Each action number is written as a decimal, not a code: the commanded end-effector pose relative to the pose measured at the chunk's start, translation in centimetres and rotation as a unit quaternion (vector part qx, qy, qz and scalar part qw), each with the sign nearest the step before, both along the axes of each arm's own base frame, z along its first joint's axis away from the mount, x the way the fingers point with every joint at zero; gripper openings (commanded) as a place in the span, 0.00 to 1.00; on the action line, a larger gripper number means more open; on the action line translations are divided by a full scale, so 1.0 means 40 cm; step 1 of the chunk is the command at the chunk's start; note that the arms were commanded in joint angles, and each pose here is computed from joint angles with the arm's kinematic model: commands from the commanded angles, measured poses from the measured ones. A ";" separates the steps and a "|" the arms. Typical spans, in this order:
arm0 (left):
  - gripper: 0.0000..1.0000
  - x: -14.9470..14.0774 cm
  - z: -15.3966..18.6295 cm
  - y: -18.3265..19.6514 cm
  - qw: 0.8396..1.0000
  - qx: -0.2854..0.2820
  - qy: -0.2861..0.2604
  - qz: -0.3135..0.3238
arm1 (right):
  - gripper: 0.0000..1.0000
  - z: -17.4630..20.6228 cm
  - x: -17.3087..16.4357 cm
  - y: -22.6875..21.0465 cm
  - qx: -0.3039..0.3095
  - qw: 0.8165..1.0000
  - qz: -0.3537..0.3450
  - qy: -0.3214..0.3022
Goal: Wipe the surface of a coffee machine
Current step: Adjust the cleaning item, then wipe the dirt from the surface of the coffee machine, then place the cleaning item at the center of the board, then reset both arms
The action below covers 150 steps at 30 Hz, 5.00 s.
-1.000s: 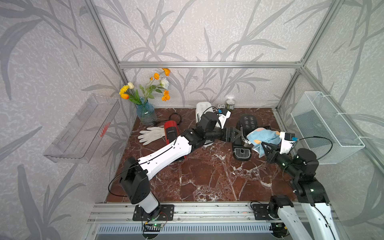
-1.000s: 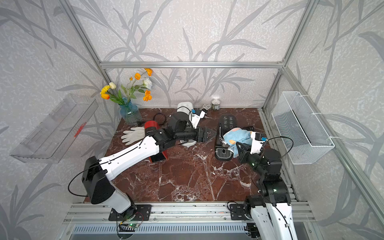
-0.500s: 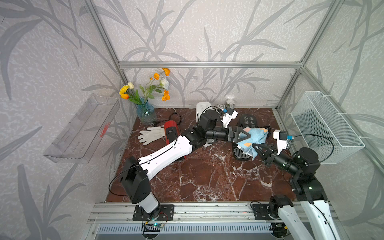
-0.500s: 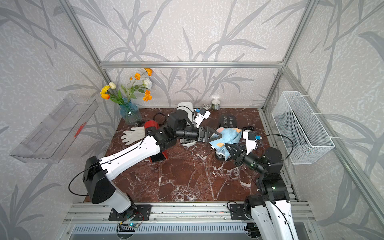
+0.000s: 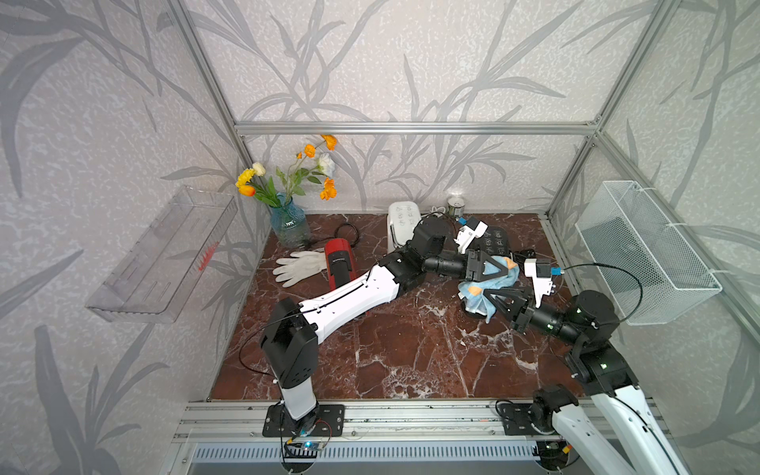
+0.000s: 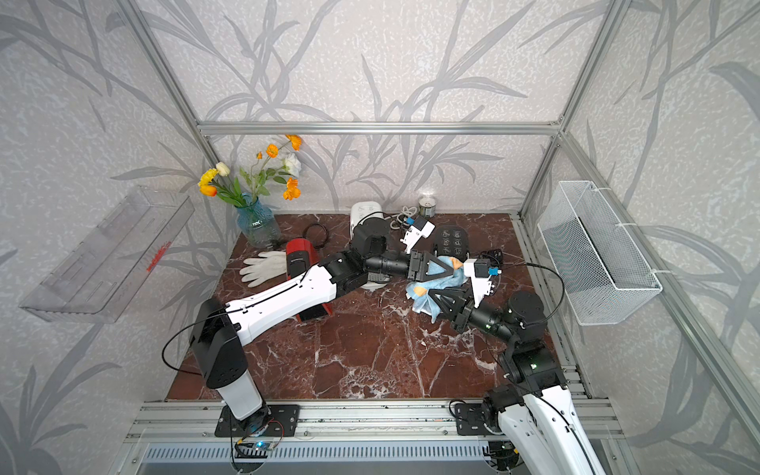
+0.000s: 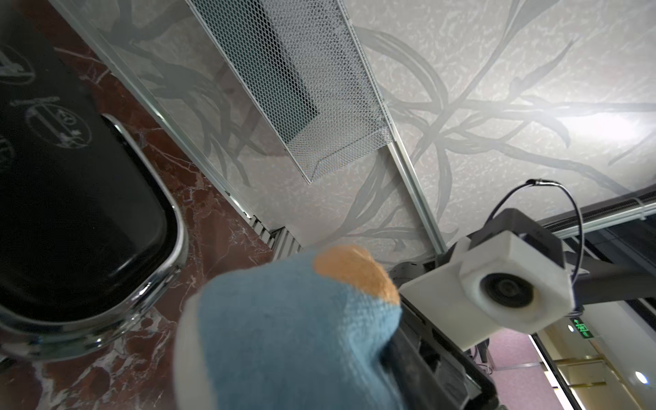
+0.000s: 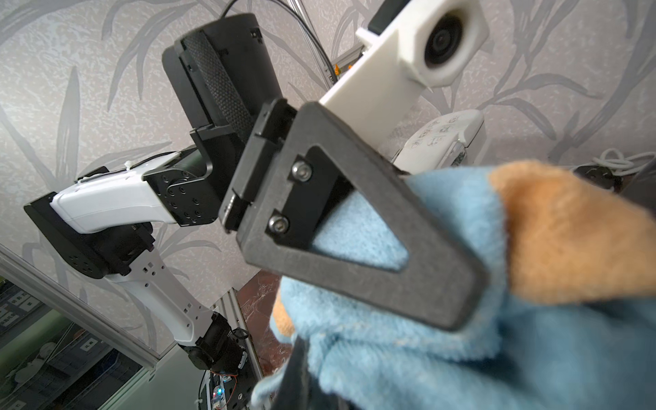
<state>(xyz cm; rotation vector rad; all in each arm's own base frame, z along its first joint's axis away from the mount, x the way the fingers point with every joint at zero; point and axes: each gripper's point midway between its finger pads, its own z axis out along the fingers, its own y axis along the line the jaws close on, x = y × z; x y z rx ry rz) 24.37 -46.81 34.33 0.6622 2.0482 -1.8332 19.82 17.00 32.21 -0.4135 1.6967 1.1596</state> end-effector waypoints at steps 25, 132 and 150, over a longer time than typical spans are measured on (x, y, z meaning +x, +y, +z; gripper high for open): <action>0.00 0.464 -0.089 0.158 0.899 0.230 -0.181 0.325 | 0.53 -0.120 0.110 -0.200 -0.128 0.952 -0.272 0.056; 1.00 0.081 -0.299 1.295 0.543 0.329 -0.083 0.768 | 0.73 -0.428 0.120 -0.522 -0.207 0.783 -0.564 0.159; 1.00 0.176 -0.529 1.414 0.455 0.424 -0.152 0.769 | 0.99 -0.522 0.288 -0.592 -0.278 0.719 -0.630 0.093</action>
